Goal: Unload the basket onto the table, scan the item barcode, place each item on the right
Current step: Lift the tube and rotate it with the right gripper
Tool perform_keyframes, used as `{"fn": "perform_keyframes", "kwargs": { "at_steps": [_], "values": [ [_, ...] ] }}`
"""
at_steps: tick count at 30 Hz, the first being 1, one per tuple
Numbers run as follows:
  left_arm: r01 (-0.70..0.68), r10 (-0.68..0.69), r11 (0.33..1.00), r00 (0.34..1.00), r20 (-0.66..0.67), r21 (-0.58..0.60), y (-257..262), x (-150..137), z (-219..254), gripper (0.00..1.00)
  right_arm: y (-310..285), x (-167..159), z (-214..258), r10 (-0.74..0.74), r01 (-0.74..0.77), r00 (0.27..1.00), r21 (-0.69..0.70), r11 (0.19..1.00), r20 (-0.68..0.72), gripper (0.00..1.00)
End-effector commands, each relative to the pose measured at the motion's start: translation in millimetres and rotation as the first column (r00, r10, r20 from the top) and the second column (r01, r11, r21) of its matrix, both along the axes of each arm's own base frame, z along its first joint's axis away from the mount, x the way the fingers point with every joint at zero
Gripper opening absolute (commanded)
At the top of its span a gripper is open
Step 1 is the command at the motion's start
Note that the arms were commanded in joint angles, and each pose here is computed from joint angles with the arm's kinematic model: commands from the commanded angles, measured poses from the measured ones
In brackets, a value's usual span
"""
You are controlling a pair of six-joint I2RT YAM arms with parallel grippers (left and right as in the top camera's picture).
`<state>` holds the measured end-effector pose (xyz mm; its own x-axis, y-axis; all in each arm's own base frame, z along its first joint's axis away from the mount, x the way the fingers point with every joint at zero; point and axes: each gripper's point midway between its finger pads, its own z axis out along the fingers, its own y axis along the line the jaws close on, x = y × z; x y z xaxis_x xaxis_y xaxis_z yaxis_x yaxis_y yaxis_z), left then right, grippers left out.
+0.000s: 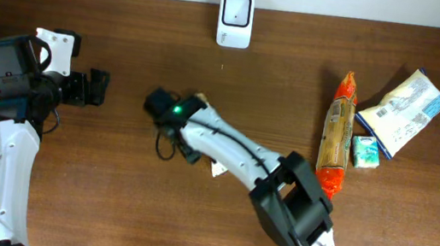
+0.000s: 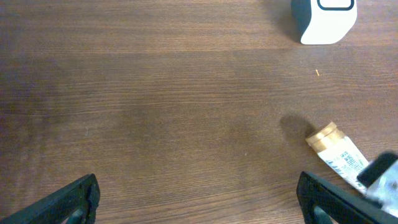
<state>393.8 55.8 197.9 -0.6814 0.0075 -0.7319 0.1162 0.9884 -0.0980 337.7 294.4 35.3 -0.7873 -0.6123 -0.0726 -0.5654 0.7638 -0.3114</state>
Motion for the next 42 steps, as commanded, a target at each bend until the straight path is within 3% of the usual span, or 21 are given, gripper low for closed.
{"fn": "perform_keyframes", "kwargs": {
  "at_steps": [1,2,5,8,14,16,18,19,21,27,28,29,30,33,39,42],
  "values": [
    [0.017,-0.017,1.0,1.0,0.011,0.007,-1.3,0.4,3.4,0.99,16.4,13.6,39.0,-0.01,0.022,0.998,0.212,0.977,-0.056,0.87],
    [0.017,-0.017,1.0,1.0,0.011,0.007,-1.3,0.4,3.4,0.99,14.2,20.2,53.0,-0.006,0.025,0.997,0.269,0.963,-0.072,0.99],
    [0.017,-0.017,1.0,1.0,0.01,0.006,-1.3,0.4,3.4,0.99,-4.4,26.5,57.7,0.067,0.016,0.978,0.387,0.922,-0.199,0.99],
    [0.017,-0.017,1.0,1.0,0.011,0.006,-1.3,0.4,3.4,0.99,-0.1,5.6,47.3,0.291,0.008,0.886,0.639,0.769,-0.362,0.99],
    [0.017,-0.017,1.0,1.0,0.011,0.007,-1.3,0.4,3.4,0.99,-5.3,-11.3,0.0,0.298,0.107,0.836,0.67,0.735,-0.461,1.0],
    [0.017,-0.017,1.0,1.0,0.011,0.007,-1.3,0.4,3.4,0.99,-1.0,-12.3,-2.6,0.306,0.112,0.835,0.686,0.719,-0.458,0.91],
    [0.017,-0.017,1.0,1.0,0.011,0.007,-1.3,0.4,3.4,0.99,-0.6,-10.9,-3.9,0.305,0.111,0.837,0.687,0.718,-0.454,0.74],
    [0.017,-0.017,1.0,1.0,0.011,0.007,-1.3,0.4,3.4,0.99,-0.4,-10.5,-3.9,0.305,0.11,0.838,0.688,0.718,-0.453,0.6],
    [0.017,-0.017,1.0,1.0,0.011,0.006,-1.3,0.4,3.4,0.99,-0.1,-10.0,-3.9,0.305,0.109,0.839,0.689,0.717,-0.45,0.18],
    [0.017,-0.017,1.0,1.0,0.011,0.007,-1.3,0.4,3.4,0.99,0.1,-10.1,-3.9,0.306,0.109,0.839,0.689,0.716,-0.45,0.06],
    [0.017,-0.017,1.0,1.0,0.011,0.007,-1.3,0.4,3.4,0.99,0.1,-10.0,-3.9,0.306,0.108,0.839,0.689,0.716,-0.45,0.1],
    [0.017,-0.017,1.0,1.0,0.011,0.007,-1.3,0.4,3.4,0.99,0.8,-8.8,-3.9,0.307,0.104,0.842,0.692,0.714,-0.444,0.38],
    [0.017,-0.017,1.0,1.0,0.011,0.007,-1.3,0.4,3.4,0.99,1.7,-7.3,-4.0,0.303,0.106,0.845,0.693,0.713,-0.44,0.47],
    [0.017,-0.017,1.0,1.0,0.011,0.007,-1.3,0.4,3.4,0.99,7.7,2.8,-8.5,0.276,0.115,0.867,0.706,0.699,-0.414,0.49],
    [0.017,-0.017,1.0,1.0,0.011,0.007,-1.3,0.4,3.4,0.99,8.4,-1.4,-15.9,0.267,0.141,0.863,0.711,0.689,-0.43,0.11],
    [0.017,-0.017,1.0,1.0,0.011,0.007,-1.3,0.4,3.4,0.99,8.9,-1.6,-14.8,0.269,0.144,0.861,0.715,0.684,-0.431,0.04]
  ]
}}
